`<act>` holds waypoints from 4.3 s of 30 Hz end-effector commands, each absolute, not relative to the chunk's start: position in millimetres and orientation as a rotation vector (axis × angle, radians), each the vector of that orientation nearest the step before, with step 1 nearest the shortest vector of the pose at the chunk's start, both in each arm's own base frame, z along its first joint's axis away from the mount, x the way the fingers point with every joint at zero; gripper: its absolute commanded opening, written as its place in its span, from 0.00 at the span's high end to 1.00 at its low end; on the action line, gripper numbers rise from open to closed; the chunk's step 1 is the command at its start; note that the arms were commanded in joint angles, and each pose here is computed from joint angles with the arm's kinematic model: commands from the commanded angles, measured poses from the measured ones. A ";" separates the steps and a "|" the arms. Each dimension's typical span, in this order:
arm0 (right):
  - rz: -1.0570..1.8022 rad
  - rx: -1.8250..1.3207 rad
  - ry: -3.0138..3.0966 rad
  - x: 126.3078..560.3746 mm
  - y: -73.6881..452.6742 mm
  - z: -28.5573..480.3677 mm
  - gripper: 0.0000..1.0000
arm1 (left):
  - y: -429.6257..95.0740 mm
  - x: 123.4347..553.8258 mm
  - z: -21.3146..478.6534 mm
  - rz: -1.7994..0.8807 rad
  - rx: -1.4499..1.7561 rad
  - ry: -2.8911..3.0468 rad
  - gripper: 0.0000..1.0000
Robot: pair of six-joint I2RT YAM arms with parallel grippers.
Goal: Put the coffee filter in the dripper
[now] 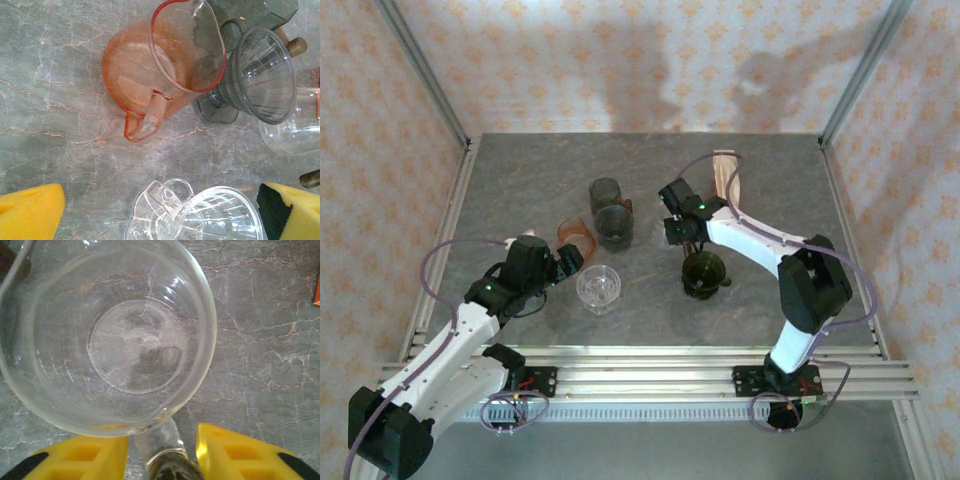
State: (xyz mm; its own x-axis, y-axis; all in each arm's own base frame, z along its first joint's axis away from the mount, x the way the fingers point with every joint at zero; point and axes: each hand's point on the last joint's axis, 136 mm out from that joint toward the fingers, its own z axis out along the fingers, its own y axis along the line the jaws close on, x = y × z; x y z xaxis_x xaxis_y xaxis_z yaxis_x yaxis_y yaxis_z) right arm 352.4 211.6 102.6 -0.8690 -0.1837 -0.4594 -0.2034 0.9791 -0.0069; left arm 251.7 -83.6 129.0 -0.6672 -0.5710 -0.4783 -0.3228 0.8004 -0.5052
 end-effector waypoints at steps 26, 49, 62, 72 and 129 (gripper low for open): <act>0.214 -0.389 2.346 299.1 242.6 231.8 0.85 | -73.2 248.7 153.5 -0.493 -0.657 2.289 0.00; 0.206 -0.505 2.438 199.6 265.7 136.2 0.83 | -72.5 240.7 140.3 -0.488 -0.662 2.325 0.02; 0.161 -0.544 2.469 196.4 284.9 108.3 0.76 | -87.1 222.8 112.7 -0.539 -0.604 2.473 0.25; 0.076 -0.522 2.489 189.6 279.8 104.2 0.74 | -100.5 215.0 106.8 -0.558 -0.545 2.522 0.25; 0.025 0.007 2.187 211.4 158.0 186.4 0.07 | -117.9 231.4 200.3 -0.500 -0.330 2.406 1.00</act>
State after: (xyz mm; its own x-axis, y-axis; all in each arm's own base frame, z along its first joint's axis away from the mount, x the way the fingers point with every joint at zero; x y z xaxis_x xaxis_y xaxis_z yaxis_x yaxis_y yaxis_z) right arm 208.0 179.7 181.0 -0.6196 -0.0100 -0.7848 -0.0772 0.9958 0.0483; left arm 229.2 -118.6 172.1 -0.7837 -0.3703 -0.4987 -0.1484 0.8913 -0.4285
